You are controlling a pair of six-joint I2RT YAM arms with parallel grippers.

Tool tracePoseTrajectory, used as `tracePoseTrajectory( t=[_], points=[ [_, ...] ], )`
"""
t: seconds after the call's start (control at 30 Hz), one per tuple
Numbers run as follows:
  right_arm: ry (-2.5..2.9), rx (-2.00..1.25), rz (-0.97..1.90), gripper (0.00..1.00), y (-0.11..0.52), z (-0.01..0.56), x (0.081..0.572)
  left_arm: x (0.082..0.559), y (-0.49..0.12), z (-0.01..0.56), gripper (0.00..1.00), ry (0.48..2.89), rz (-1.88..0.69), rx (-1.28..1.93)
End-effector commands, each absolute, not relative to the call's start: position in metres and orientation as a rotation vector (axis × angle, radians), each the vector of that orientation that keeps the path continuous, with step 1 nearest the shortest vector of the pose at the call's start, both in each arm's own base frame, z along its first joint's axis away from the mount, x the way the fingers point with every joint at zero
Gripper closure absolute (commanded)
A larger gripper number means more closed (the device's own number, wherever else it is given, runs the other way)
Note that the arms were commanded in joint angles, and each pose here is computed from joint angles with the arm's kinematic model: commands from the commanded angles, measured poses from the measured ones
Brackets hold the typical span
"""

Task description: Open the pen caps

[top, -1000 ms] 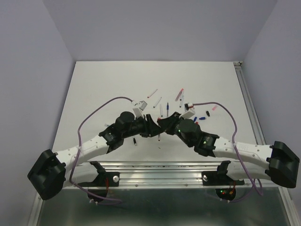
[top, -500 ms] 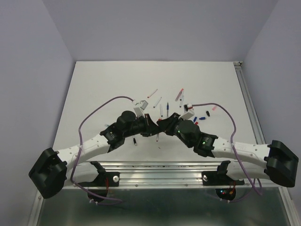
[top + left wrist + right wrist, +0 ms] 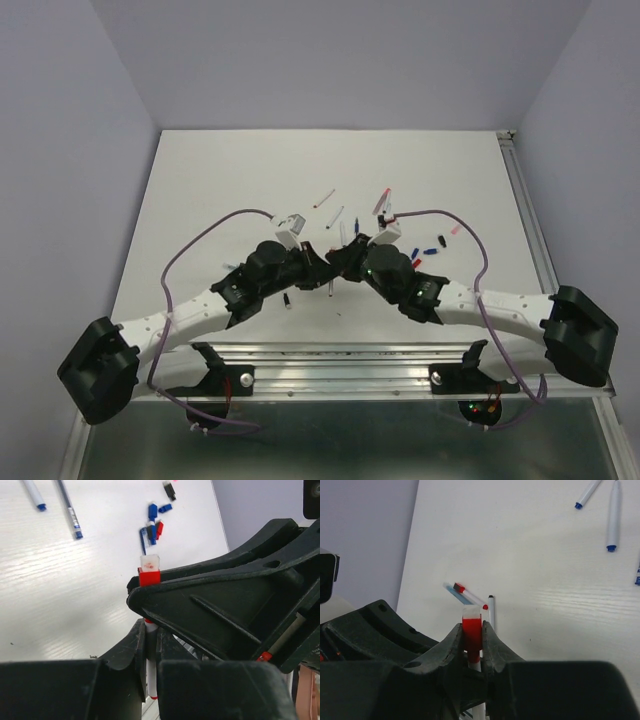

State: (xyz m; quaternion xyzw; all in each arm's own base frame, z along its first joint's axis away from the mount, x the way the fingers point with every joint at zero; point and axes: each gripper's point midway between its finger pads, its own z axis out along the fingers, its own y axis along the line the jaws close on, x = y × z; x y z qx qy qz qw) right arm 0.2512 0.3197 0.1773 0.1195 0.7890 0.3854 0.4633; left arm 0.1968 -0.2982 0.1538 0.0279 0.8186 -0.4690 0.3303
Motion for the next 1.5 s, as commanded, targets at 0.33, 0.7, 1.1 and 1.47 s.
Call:
tracePoseTrajectory(
  t=[0.33,0.7,1.1,1.47],
  points=[
    [1.705,0.567,0.487,0.99,0.208,0.225,0.448,0.099,-0.295,0.129,1.00,2.282,-1.452,0.107],
    [1.687,0.615,0.455,0.99,0.182,0.226,0.500,0.072,-0.303,0.130,1.00,2.327,-1.523,0.256],
    [1.897,0.350,0.507,0.92,0.190,0.180,0.455,0.100,-0.284,0.123,1.00,2.339,-1.292,0.107],
    [2.134,0.283,0.595,0.87,0.200,0.099,0.401,0.145,-0.270,0.128,1.00,2.310,-1.059,-0.021]
  ],
)
